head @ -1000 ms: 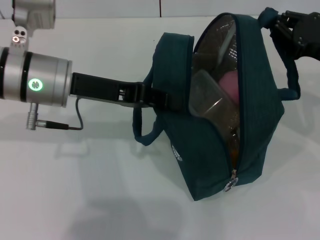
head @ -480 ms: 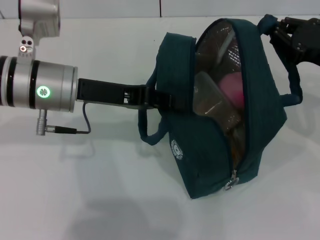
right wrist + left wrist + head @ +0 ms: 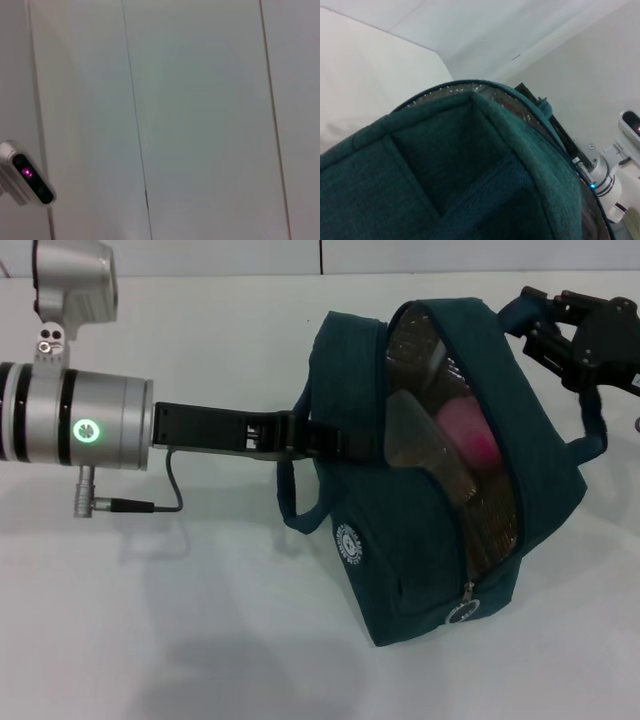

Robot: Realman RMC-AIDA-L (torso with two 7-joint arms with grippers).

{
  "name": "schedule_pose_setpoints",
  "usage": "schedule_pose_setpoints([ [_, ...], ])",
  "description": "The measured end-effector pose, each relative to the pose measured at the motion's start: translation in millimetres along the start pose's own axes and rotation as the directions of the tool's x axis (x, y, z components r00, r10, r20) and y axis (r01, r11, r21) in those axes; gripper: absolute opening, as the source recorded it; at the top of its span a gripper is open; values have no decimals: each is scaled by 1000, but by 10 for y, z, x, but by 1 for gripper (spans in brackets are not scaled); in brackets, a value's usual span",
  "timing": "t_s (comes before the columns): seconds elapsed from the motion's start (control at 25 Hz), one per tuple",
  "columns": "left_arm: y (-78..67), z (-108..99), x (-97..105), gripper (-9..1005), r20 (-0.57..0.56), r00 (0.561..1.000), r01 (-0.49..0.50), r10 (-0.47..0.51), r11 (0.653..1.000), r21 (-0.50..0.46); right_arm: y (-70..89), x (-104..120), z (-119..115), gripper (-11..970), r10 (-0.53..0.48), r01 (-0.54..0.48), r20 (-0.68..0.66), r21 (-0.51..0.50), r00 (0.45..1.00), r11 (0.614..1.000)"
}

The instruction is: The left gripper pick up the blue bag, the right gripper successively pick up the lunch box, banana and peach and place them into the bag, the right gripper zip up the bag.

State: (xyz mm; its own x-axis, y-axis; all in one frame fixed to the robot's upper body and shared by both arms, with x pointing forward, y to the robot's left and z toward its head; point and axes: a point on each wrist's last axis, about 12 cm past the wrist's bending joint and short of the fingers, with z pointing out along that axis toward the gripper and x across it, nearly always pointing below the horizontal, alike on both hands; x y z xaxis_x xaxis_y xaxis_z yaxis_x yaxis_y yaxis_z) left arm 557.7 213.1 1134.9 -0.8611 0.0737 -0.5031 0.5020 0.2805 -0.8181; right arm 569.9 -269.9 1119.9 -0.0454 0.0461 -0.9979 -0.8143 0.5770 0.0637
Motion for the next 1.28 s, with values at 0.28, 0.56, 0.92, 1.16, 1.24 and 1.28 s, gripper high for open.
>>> schedule_pose_setpoints([
  [0.28, 31, -21, 21, 61, 16, 1000, 10, -10, 1000, -15, -29, 129, -135, 501, 30, -28, -44, 52, 999, 998],
  [0.56, 52, -32, 38, 62, 25, 1000, 9, -9, 1000, -23, -24, 290, -279, 626, 72, -64, -88, 86, 994, 994],
  [0.92, 65, -71, 77, 62, 52, 998, 25, -24, 1000, -13, 178, 174, -622, 875, -4, 4, 95, 2, 995, 1000],
  [1.16, 78, -88, 103, 62, 55, 998, 24, -23, 1000, -17, 460, 47, -704, 875, -46, 94, 179, -270, 983, 958],
  [1.24, 80, -90, 108, 62, 56, 998, 20, -19, 1000, -17, 535, 93, -669, 874, -49, 93, 132, -354, 990, 931],
  [1.28, 81, -91, 110, 62, 56, 998, 18, -17, 1000, -18, 575, 138, -646, 874, -57, 91, 98, -391, 994, 916],
])
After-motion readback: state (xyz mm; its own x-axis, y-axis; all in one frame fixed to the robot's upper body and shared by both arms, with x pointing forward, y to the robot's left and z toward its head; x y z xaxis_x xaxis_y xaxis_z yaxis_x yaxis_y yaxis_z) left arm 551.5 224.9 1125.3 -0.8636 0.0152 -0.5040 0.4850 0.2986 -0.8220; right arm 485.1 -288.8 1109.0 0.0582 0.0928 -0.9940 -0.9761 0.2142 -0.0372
